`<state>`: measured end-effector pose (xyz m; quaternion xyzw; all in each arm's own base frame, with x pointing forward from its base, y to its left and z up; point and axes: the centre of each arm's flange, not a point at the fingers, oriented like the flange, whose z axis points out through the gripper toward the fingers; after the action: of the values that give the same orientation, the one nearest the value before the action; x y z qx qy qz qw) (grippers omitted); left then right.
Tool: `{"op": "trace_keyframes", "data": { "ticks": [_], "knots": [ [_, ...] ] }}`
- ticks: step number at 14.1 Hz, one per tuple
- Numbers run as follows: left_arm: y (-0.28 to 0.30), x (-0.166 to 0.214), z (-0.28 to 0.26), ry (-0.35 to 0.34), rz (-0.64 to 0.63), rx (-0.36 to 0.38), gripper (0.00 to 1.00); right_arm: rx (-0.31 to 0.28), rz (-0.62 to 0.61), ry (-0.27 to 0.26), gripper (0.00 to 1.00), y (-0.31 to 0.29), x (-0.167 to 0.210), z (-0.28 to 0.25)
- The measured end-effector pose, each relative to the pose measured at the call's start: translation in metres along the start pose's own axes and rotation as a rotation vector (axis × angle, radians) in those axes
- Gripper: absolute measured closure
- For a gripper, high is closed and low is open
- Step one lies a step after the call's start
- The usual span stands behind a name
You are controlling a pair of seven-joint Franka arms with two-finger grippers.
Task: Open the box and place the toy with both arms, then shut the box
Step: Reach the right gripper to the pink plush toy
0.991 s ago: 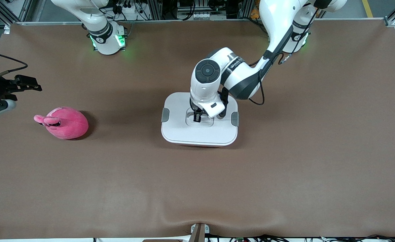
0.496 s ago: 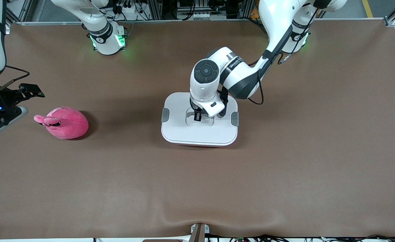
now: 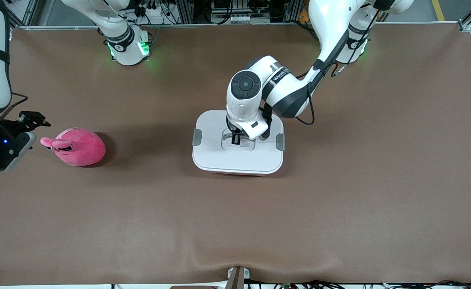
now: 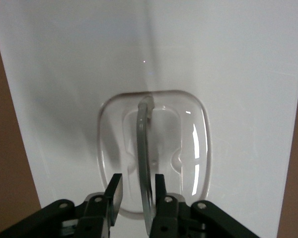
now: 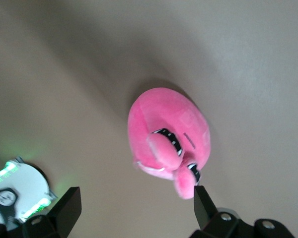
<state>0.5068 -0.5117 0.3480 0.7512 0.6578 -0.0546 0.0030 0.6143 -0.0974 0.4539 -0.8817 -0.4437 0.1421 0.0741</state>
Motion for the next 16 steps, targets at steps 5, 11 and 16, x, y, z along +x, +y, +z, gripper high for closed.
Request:
{"op": "trace_keyframes", "data": {
  "ticks": [5, 11, 16],
  "knots": [
    [0.0, 0.0, -0.001, -0.001, 0.0, -0.002, 0.77, -0.012, -0.114, 0.007, 0.0, 0.024, -0.001, 0.029],
    [0.001, 0.0, -0.002, -0.001, -0.001, -0.004, 0.84, -0.018, -0.222, 0.009, 0.0, 0.027, 0.006, 0.061],
    [0.002, 0.0, -0.004, -0.003, -0.005, -0.007, 0.89, 0.004, -0.256, 0.001, 0.0, 0.027, 0.006, 0.096]
  ]
}}
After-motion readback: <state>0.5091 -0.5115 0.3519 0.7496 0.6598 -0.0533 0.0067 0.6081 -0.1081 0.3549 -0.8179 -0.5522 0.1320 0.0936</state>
